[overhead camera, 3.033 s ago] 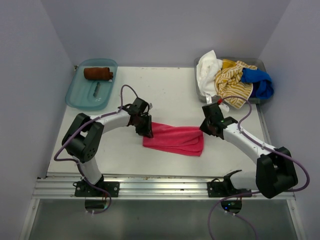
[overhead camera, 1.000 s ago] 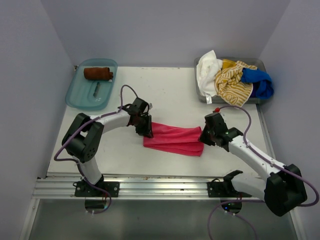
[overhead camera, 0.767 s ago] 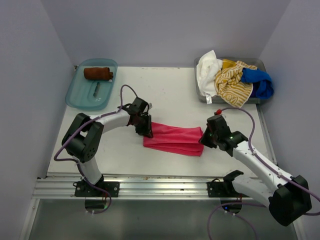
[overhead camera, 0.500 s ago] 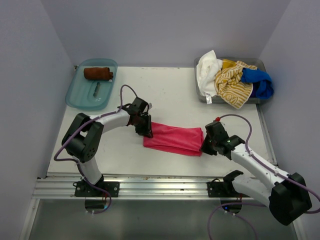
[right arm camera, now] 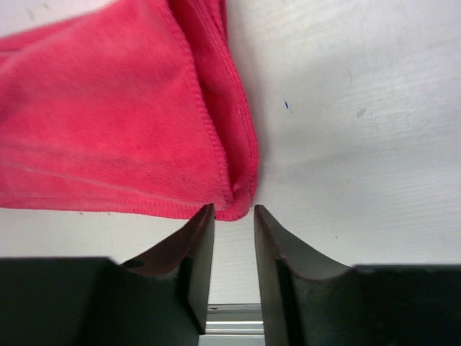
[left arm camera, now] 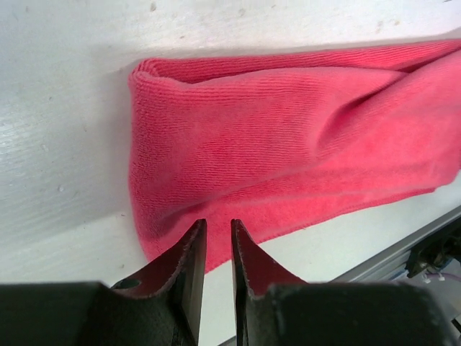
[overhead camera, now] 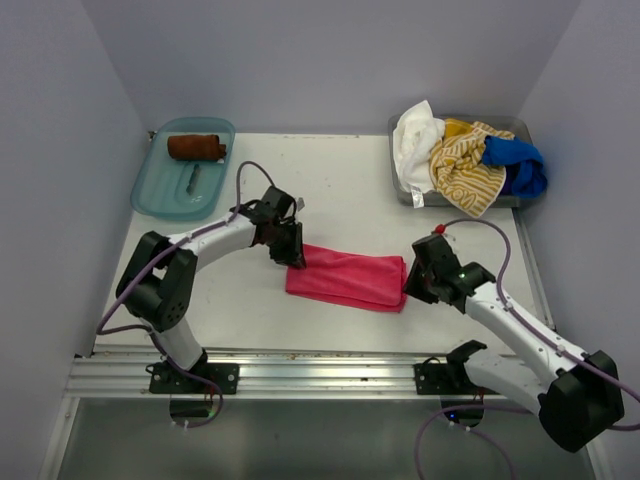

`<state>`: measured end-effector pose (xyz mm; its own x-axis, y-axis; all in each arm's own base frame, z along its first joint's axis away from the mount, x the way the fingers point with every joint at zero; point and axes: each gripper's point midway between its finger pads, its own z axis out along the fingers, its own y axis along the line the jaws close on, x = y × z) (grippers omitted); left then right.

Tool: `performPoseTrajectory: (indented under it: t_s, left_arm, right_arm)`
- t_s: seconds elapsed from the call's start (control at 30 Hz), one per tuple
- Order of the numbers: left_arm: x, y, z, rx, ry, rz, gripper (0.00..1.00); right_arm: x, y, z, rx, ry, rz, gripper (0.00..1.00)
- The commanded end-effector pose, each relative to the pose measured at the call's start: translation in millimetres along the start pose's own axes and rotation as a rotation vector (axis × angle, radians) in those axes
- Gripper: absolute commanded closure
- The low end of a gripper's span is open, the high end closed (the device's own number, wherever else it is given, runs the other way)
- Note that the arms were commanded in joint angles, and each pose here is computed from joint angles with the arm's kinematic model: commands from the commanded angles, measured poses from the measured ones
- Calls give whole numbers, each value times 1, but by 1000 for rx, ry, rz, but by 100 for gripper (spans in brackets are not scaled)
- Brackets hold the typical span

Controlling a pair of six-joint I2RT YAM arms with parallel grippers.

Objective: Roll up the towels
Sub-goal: Fold the towel

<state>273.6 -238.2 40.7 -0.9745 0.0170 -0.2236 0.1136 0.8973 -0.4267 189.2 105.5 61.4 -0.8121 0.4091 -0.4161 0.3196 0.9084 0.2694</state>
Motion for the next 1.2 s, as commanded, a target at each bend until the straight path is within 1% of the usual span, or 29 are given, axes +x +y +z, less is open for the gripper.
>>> performPoseTrajectory:
  t_s: [0.0, 0.1, 0.13, 0.2, 0.23, 0.33, 0.37, 0.43, 0.47, 0.67, 0.77, 0.9, 0.93, 1.03, 1.17]
  left_arm:
    - [-33, -27, -35, 68, -109, 66, 76]
    - [-43, -26, -30, 47, -119, 72, 76]
    - [-46, -26, -27, 42, -120, 73, 76]
    - [-53, -20, -13, 18, -107, 69, 77]
    - [-55, -17, -8, 12, -98, 66, 78]
    - [-65, -7, 7, -19, -89, 49, 78]
    - [-70, -2, 12, -33, -91, 42, 78]
    - [-73, 5, 16, -49, -94, 38, 78]
    - [-74, 11, 22, -60, -79, 30, 78]
    - [-66, 37, 32, -97, -57, -20, 79]
    - [-66, 36, 29, -85, -63, -35, 79]
    - [-72, 29, 13, -81, -95, -25, 79]
    - [-74, 26, 8, -74, -107, -21, 79]
    - [-83, 13, -15, -50, -159, -2, 78]
    - [-89, 6, -14, -28, -155, 16, 77]
  right_arm:
    - [-41, 19, -13, 2, -114, -15, 71]
    - [-62, 36, -5, 0, -148, -22, 79]
    - [-65, 42, 6, 1, -134, -30, 80]
    - [-77, 55, 16, -18, -141, -37, 83]
    - [-74, 55, 29, 8, -105, -47, 84]
    - [-85, 66, 42, 15, -98, -67, 86]
    - [-81, 62, 53, 43, -76, -76, 86]
    - [-85, 53, 63, 72, -74, -63, 87]
    - [-81, 46, 70, 93, -54, -60, 88]
    - [-63, 10, 85, 187, -23, -39, 90]
    - [-57, 9, 85, 175, -13, -23, 91]
    - [-71, 18, 67, 150, -50, -34, 91]
    - [-82, 26, 58, 120, -83, -32, 90]
    - [-85, 40, 36, 31, -103, -24, 87]
    - [-69, 51, 26, -27, -99, -12, 83]
